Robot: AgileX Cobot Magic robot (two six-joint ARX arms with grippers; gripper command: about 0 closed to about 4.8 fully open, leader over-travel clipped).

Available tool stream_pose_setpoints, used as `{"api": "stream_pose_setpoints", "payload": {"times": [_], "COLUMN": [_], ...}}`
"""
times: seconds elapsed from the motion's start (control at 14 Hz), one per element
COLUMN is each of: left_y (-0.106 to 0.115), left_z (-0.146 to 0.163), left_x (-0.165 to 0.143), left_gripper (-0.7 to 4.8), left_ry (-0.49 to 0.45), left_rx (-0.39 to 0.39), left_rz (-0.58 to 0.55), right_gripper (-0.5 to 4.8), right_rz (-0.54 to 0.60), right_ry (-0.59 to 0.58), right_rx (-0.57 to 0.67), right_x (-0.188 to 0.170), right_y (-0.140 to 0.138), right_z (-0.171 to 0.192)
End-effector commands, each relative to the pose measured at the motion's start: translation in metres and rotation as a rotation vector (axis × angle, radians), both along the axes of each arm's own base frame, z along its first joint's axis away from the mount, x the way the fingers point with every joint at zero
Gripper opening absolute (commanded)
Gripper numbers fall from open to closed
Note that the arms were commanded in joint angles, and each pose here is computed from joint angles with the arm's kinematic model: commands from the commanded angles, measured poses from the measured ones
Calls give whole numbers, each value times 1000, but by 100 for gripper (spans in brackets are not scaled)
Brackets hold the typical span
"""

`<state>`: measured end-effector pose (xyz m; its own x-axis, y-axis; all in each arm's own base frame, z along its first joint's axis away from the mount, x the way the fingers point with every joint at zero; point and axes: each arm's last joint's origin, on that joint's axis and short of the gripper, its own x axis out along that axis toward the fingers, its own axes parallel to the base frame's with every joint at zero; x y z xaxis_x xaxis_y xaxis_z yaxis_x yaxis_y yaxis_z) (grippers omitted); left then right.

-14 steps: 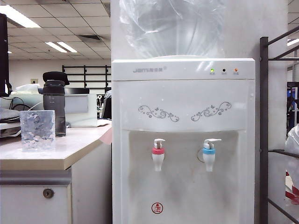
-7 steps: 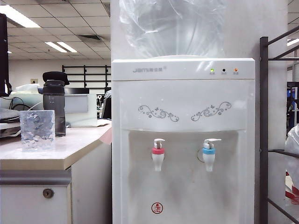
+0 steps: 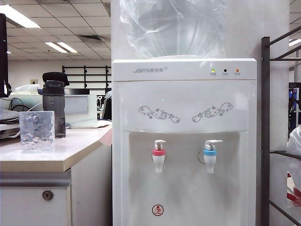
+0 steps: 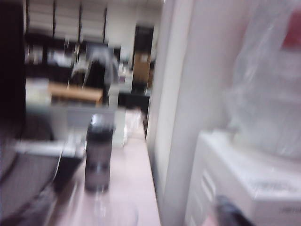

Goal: Pick up the plastic mug from the left desk, go to the hot water outlet of the water dispenser, press the vertical switch to get some water, then put the mug back on the desk.

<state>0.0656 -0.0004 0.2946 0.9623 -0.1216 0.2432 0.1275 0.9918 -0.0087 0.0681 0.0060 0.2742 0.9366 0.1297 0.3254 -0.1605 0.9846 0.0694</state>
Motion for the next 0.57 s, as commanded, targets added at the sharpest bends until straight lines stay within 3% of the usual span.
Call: {"api": "stream_pose_setpoints", "payload": {"times": [0.07, 0.14, 0.21, 0.36, 0.57], "left_y": [1, 6, 16, 29, 45], "left_z": [43, 60, 50, 27, -10], "left_x": [30, 98, 140, 172, 208], "left_gripper": [479, 479, 479, 479, 479], "left_ry": [-59, 120, 224, 351, 468], "left_rx": [50, 162, 214, 297, 361], "left_rz": [-57, -30, 90, 213, 273], "right_gripper": [479, 479, 479, 479, 479], "right_rz": [90, 141, 143, 162, 216], "right_ry": [15, 67, 91, 115, 182], "right_rx": [-69, -158, -156, -158, -162], "right_x": [14, 49, 69, 81, 98], "right_y": [4, 8, 9, 12, 21], "right_z": [33, 77, 96, 99, 89]}}
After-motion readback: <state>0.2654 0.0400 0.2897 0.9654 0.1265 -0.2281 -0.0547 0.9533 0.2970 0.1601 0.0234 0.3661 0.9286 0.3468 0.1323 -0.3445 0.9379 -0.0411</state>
